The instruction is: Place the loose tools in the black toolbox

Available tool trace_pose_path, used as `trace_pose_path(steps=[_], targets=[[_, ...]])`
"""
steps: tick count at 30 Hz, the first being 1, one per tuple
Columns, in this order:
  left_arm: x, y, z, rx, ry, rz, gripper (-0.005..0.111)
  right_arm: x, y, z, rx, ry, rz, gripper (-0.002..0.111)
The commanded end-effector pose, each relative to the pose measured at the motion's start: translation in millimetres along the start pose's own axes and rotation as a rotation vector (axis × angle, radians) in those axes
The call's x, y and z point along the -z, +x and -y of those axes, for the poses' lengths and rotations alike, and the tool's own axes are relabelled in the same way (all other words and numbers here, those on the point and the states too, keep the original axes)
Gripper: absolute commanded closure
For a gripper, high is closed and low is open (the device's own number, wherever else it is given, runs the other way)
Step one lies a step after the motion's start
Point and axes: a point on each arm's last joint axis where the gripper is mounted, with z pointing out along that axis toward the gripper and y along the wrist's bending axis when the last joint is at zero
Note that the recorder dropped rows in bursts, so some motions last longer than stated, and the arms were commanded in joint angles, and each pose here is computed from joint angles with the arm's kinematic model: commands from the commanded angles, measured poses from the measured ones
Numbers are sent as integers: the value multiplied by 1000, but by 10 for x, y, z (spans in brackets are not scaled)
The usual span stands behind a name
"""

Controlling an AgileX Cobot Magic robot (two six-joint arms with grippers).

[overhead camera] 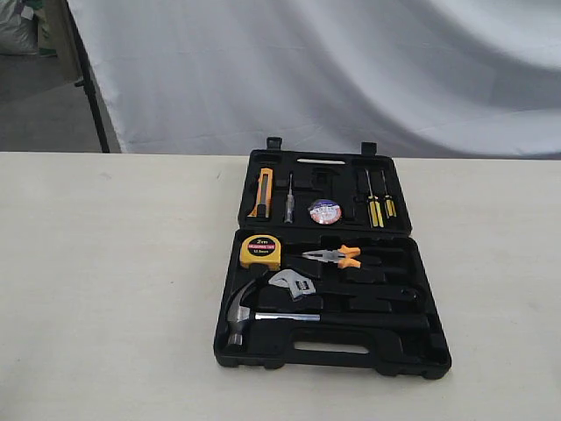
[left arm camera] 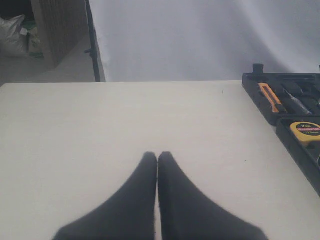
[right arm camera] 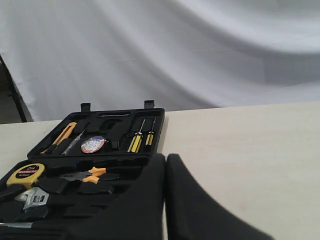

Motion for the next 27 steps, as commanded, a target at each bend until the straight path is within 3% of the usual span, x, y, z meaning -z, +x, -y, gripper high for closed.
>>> trace_pose_path(steps=[1,27], targets=[[1,2,0,13,0,4,106,3,9,5,16,6,3,108],[1,2,0,13,0,4,106,3,9,5,3,6,3,108]])
